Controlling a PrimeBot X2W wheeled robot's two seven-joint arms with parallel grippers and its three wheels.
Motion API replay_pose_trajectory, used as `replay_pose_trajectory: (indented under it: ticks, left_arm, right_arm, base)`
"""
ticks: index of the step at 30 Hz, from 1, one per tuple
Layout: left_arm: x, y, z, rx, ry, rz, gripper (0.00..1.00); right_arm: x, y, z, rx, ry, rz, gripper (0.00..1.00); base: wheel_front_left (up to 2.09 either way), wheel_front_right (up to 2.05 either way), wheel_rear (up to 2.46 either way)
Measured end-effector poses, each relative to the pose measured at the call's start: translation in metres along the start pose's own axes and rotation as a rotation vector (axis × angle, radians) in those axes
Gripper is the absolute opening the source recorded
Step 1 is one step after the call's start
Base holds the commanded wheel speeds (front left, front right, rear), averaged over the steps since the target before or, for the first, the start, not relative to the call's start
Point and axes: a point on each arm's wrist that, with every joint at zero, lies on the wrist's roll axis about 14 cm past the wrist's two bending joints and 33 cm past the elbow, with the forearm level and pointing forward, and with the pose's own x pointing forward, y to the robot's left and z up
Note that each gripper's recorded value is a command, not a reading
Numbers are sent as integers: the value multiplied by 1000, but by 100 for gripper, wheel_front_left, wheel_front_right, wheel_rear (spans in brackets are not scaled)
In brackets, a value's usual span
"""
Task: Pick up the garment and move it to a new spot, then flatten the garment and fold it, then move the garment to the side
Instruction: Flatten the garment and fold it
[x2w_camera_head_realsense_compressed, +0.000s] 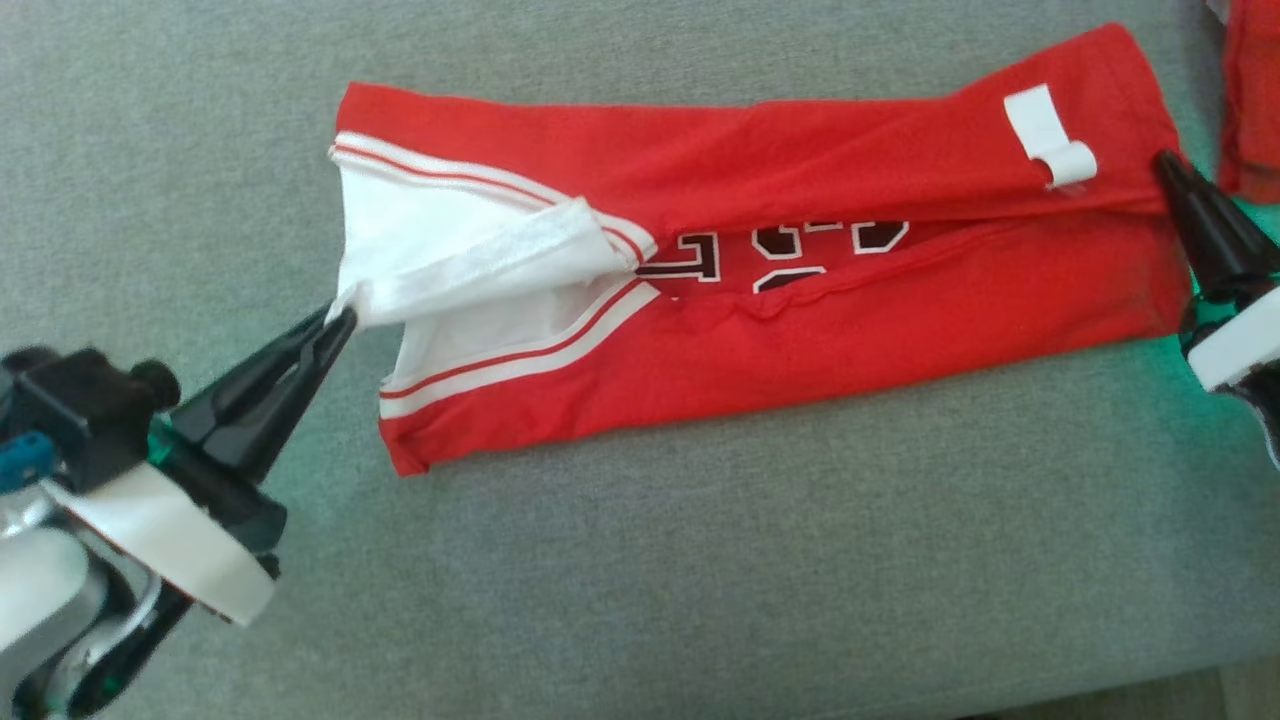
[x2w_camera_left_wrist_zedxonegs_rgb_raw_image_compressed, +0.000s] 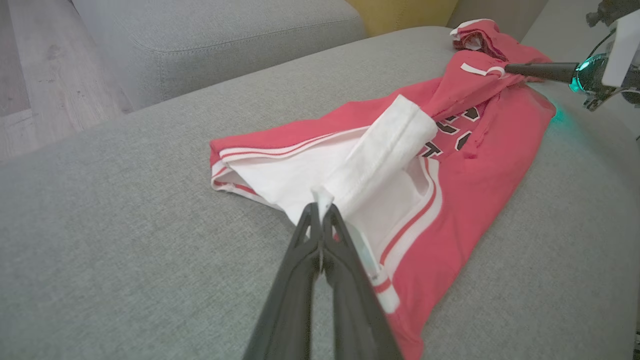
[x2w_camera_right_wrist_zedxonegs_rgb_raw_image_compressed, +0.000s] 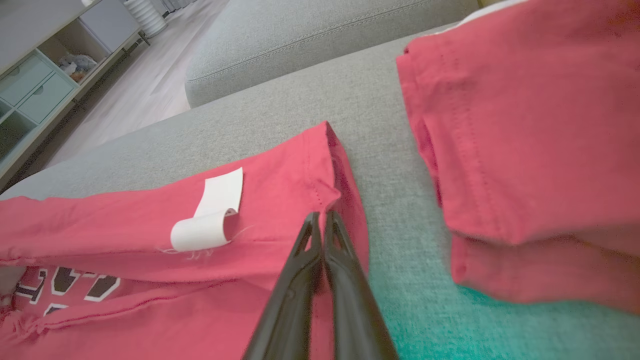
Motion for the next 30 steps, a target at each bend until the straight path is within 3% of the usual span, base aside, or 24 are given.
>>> replay_pose_trajectory:
  ticks: [1,2,3,4,5,6,12,18,22,30]
  left_arm:
    - [-1,-2,-1,-11,-5,1,0]
    - [-1,-3,-2,-21,-9,5,0]
    - [-1,-4,-3,-30,-13,11,0]
    - [-2,-5,-4,-42,-18,16,0]
    - [-2,-7,-3,-53,-31,22,39]
    - [-2,-8,-2,-63,-45,30,100]
    - [0,-2,10,-38,-163,193,100]
    - [2,-6,58,-181,-436,417,100]
    - [-18,-8,52,-222,-521,575,100]
    - [-39,-20,52,-191,-606,657,100]
  right_arm:
    - [-2,-1,-2,5,2,-6,0]
    - [-4,-3,-4,6,2,-13,7]
    - [-6,-5,-4,8,-2,-22,46]
    - [-6,-6,-3,9,-9,-28,46]
    - [-6,-6,-2,16,-18,-33,100]
    - [-5,-5,0,25,-28,-36,100]
    - [-11,-5,8,89,-115,-73,100]
    - [-25,-4,8,127,-225,-128,100]
    - [-28,7,-14,113,-206,-136,100]
    - [-17,-8,-21,98,-185,-210,100]
  base:
    - [0,0,0]
    - [0,0,0]
    - [0,0,0]
    - [0,0,0]
    - [0,0,0]
    - [0,0,0]
    - [0,0,0]
    - [0,0,0]
    - [0,0,0]
    - [0,0,0]
